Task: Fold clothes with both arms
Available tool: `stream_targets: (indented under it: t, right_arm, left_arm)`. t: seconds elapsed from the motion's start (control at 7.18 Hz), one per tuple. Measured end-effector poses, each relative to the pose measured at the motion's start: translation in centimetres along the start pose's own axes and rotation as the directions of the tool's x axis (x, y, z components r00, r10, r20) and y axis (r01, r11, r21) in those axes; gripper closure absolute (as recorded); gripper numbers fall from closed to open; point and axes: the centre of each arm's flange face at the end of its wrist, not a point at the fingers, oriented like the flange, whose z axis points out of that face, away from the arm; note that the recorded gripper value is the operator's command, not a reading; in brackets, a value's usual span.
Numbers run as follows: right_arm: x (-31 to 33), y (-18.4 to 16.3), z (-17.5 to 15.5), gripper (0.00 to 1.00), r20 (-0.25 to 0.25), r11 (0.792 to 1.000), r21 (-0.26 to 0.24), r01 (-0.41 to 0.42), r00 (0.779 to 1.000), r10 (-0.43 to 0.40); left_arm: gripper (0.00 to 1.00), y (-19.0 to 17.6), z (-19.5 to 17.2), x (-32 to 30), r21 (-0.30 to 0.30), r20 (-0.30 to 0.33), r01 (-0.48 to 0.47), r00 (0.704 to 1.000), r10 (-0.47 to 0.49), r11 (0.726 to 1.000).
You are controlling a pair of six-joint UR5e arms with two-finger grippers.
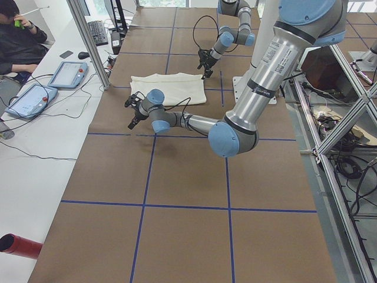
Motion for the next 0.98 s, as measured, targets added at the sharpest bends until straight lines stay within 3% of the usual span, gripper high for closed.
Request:
stream_targets:
  t: [0.28, 0.42, 0.7, 0.98]
  right_arm:
    - [-0.2, -1.0, -1.0, 0.0, 0.01, 0.998, 0.019, 0.057, 0.998, -0.057]
    - [0.0, -2.3, -1.7, 0.0, 0.062, 1.0, 0.016, 0.026, 0.998, -0.027]
    - [0.7, -4.5, -2.9, 0.0, 0.177, 0.991, 0.023, -0.134, 0.976, 0.128]
    - [1.9, -6.7, -3.5, 0.0, 0.209, 0.96, 0.031, -0.278, 0.941, 0.266]
  left_arm:
    - [0.0, 0.3, 0.0, 0.0, 0.003, -0.004, 0.0, 1.0, 0.0, 1.0]
    - [0.0, 0.4, 0.0, -0.1, 0.001, -0.004, 0.0, 1.0, 0.0, 1.0]
    - [0.0, 0.5, 0.0, -0.1, 0.001, -0.005, 0.0, 1.0, 0.0, 1.0]
    - [0.0, 0.3, -0.1, 0.0, 0.004, -0.007, -0.002, 1.0, 0.002, 1.0]
